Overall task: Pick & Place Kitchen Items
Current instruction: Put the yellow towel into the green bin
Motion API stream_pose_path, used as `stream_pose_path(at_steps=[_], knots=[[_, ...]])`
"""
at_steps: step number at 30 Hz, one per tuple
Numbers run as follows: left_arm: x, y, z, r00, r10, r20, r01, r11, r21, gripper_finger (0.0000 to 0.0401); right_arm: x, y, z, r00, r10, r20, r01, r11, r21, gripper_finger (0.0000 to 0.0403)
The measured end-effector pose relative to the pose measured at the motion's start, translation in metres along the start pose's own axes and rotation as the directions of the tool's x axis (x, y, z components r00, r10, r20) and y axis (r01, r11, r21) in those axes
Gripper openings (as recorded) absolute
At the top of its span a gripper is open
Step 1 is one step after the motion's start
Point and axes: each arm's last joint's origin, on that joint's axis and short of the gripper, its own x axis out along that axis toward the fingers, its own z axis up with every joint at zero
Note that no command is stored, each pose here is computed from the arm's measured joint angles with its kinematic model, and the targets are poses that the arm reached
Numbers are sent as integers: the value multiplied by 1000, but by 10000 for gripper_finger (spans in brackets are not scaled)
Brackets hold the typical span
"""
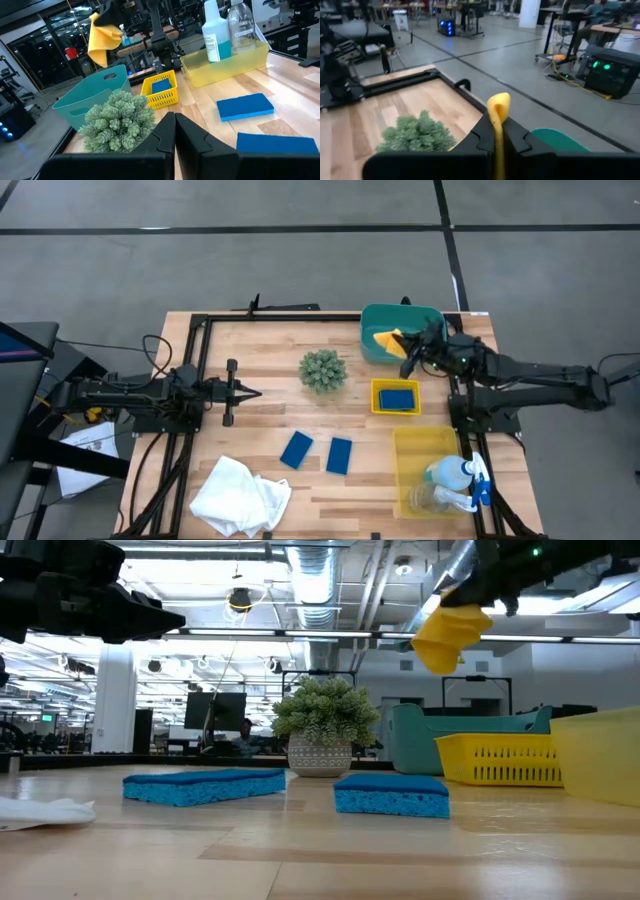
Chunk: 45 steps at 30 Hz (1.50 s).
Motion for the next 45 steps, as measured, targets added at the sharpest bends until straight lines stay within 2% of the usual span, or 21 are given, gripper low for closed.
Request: stream_pose_path(at_steps=[6, 10, 14, 19, 28, 45], knots=[[0, 0, 0, 1000, 0, 0, 0, 1000, 0, 4, 4, -23, -17, 994, -108, -6, 108, 993, 37, 0], [0, 0, 0, 1000, 0, 0, 0, 1000, 0, 2, 10, -33, -30, 992, -127, -4, 127, 989, 69, 0], [0, 0, 0, 1000, 0, 0, 0, 1000, 0, 2, 16, -46, -45, 978, -208, -25, 210, 972, 102, 0], [0, 0, 0, 1000, 0, 0, 0, 1000, 0, 5, 21, -59, -58, 974, -221, -54, 227, 962, 151, 0], [0, 0, 0, 1000, 0, -1, 0, 1000, 0, 6, 28, -67, -76, 958, -255, -129, 273, 951, 144, 0], [0, -1, -1, 1000, -5, -14, 5, 1000, -2, 7, 29, -69, -75, 964, -238, -116, 254, 955, 155, 5]])
